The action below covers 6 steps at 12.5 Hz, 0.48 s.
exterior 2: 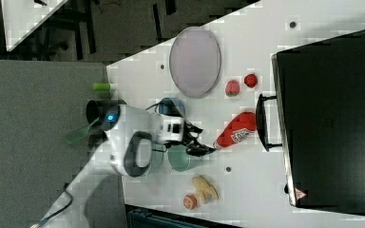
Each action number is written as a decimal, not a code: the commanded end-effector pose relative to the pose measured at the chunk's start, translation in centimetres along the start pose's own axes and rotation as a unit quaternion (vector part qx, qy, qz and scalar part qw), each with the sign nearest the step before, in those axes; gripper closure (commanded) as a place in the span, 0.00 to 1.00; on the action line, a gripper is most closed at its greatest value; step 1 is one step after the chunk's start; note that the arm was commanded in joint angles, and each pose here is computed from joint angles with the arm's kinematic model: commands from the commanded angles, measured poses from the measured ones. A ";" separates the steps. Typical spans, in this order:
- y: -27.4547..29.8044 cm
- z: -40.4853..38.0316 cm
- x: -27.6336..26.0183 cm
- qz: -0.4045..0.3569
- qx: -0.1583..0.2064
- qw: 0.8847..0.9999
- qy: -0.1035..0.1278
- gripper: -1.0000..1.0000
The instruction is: Pick ketchup from strainer and place it on the table
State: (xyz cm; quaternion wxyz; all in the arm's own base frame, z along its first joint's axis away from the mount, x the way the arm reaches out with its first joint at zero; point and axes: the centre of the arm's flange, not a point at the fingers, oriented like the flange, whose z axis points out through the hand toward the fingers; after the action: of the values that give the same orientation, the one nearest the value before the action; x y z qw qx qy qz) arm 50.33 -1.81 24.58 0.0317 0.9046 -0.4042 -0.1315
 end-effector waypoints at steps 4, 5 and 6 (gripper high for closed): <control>-1.8 -25.3 -2.6 -0.020 0.102 0.988 0.118 0.00; -1.8 -27.1 -3.2 -0.024 0.096 0.989 0.113 0.00; -1.6 -28.6 -3.8 -0.025 0.089 0.990 0.107 0.00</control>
State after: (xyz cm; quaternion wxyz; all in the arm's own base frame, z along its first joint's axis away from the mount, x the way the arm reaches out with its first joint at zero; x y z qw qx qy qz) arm 56.90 -1.20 54.95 -0.0207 0.9165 -0.3973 0.0423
